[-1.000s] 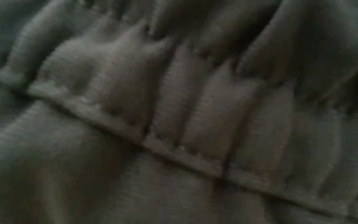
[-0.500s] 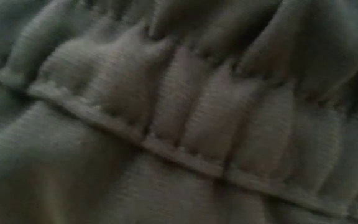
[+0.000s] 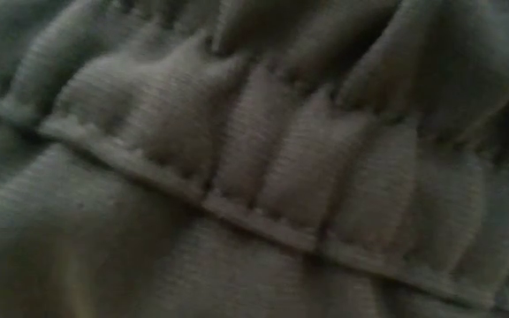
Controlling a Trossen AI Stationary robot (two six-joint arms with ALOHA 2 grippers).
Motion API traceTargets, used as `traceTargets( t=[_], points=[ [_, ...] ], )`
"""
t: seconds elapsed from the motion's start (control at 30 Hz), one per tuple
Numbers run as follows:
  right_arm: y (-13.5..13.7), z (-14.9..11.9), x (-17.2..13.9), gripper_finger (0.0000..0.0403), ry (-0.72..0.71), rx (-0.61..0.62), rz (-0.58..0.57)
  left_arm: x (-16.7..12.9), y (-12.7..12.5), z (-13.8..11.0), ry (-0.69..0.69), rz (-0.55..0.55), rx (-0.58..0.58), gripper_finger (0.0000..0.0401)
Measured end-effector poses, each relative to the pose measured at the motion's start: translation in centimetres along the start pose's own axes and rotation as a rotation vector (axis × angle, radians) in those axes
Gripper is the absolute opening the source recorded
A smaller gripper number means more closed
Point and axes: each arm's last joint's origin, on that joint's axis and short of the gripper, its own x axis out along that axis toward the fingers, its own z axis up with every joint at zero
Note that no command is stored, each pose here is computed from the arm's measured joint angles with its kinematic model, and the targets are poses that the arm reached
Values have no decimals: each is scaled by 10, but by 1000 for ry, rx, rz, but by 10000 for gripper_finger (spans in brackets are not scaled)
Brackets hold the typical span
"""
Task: Sort clothes
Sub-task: Adjust the white bin
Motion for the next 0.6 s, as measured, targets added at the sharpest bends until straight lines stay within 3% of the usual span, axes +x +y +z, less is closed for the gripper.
traceTargets(
  t=[0.23, 0.33, 0.5, 0.6],
  points=[
    [-6, -46, 31, 209, 142, 79, -85, 0, 0, 0, 0, 0, 0, 137],
    [-6, -62, 48, 153, 153, 88, -78, 0, 0, 0, 0, 0, 0, 137],
    [-13, -82, 75, 20, 135, 90, -88, 0, 0, 0, 0, 0, 0, 137],
    [-18, -85, 91, 13, 92, 102, -104, 0, 0, 0, 0, 0, 0, 137]
  ],
)
